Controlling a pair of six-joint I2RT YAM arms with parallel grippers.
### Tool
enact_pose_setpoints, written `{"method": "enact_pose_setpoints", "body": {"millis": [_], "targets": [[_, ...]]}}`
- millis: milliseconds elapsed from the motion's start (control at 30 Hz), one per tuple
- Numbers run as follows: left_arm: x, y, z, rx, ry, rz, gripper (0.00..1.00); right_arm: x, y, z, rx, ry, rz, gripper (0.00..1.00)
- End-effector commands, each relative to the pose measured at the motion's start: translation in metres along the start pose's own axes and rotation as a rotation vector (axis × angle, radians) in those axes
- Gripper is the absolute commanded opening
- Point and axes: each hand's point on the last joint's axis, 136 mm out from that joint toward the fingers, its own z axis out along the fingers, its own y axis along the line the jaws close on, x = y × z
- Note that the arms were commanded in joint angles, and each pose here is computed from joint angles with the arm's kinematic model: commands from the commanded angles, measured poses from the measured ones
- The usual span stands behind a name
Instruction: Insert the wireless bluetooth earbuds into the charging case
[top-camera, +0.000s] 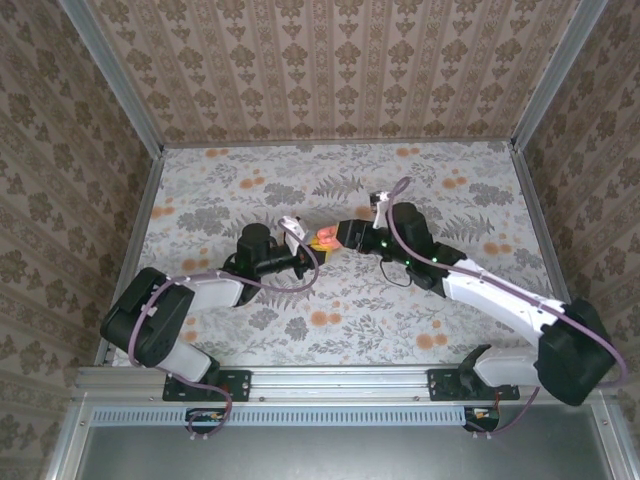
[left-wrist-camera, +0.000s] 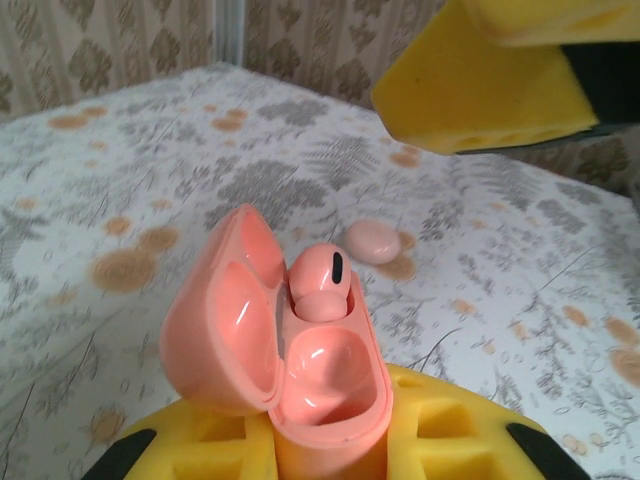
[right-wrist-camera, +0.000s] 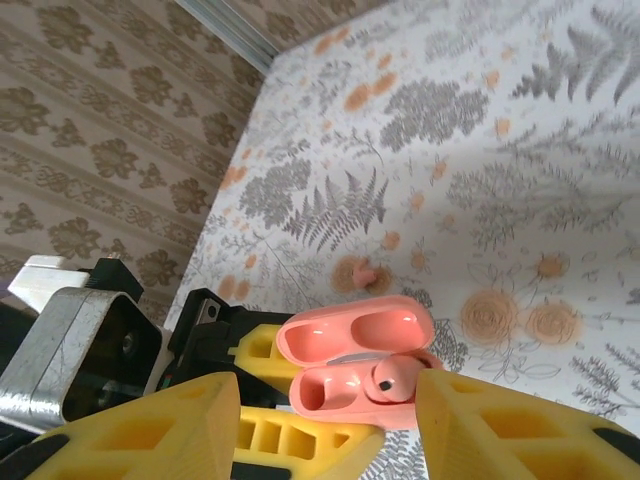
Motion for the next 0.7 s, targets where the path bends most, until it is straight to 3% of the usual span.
{"method": "enact_pose_setpoints", "body": {"millis": [0,267,433,667], "targets": [[-0.030,-0.027,-0.007,0.126,-0.091,0.099,0.19,-0.012,-0.001,-0.019,-0.007,-0.048,-0.149,0.52],[-0.047,-0.063,-0.017,0.321,-0.094,0.203,0.19,-0.022,0.021,-0.055,-0.201,-0.022,-0.475,0.55],[-0.052,-0.069,-0.022,0.342,-0.085,0.248,0.19,-0.019,0.031,-0.075,-0.332,0.021,-0.664,0.59],[-0.055,-0.072,-0.027,0.324,-0.069,0.298,0.19,0.011,0.041,-0.096,-0.466,0.077,-0.996,0.47]]}}
